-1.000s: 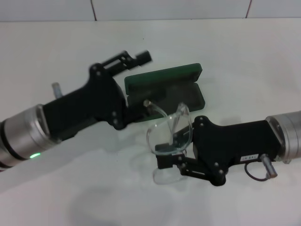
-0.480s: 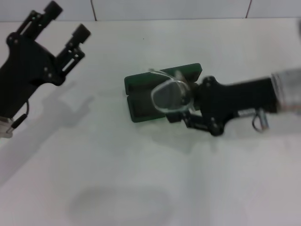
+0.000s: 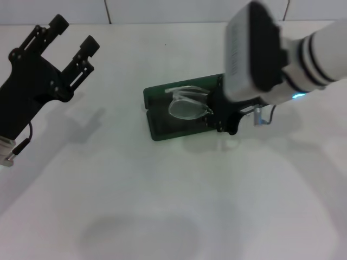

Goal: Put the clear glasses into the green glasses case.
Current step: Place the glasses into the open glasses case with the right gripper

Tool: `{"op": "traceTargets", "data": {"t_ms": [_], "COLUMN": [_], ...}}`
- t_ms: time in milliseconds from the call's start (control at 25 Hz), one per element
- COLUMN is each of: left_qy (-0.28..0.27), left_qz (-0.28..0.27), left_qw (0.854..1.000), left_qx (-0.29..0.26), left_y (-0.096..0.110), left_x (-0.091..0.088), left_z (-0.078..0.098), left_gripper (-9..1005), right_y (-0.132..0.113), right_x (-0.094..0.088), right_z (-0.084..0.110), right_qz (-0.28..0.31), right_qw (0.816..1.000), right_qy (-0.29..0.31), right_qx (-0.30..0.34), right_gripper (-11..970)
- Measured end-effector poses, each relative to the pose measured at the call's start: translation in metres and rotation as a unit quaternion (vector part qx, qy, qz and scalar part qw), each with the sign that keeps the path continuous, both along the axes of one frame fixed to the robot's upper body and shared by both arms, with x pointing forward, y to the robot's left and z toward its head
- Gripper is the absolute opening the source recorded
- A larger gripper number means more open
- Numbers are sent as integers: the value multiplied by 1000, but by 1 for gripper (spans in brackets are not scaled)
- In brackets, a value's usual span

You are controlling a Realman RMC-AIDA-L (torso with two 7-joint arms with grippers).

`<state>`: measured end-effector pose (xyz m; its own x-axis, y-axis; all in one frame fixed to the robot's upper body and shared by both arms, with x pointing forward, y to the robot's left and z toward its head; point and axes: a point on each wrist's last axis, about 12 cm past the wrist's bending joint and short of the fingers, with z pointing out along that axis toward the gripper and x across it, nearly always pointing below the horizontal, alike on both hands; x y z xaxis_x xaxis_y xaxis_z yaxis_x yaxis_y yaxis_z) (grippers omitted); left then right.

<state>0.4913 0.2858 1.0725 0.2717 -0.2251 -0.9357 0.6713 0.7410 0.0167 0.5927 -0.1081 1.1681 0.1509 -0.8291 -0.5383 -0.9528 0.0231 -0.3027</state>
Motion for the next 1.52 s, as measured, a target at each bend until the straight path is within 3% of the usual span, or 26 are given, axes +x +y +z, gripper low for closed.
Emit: {"op": "traceTargets", "data": {"t_ms": [400,1320,1440,1520], "left_qy": [9,19,20,21], "left_qz": [3,-3,-3,-1], "left_qw": [1000,1000,1000,1000], "left_qx": [7,15,17,19], "left_y": [-1,-9,-9,-9], "left_x": [3,14,14,15], "left_z": [-2,-2,-2,-2], "left_gripper": [681,681,681,681], "right_y": [24,23,25,26], "right_x": [-4,-10,-13,-14], "right_z": [-21,-50,-52,-54], "right_qz": [24,41,47,51], "right_qw": [993,980,978,977], "right_qy": [-101,-173,-185,-187], "right_qx": [-63,-86,-85,-85], "right_gripper": [195,240,394,390]}}
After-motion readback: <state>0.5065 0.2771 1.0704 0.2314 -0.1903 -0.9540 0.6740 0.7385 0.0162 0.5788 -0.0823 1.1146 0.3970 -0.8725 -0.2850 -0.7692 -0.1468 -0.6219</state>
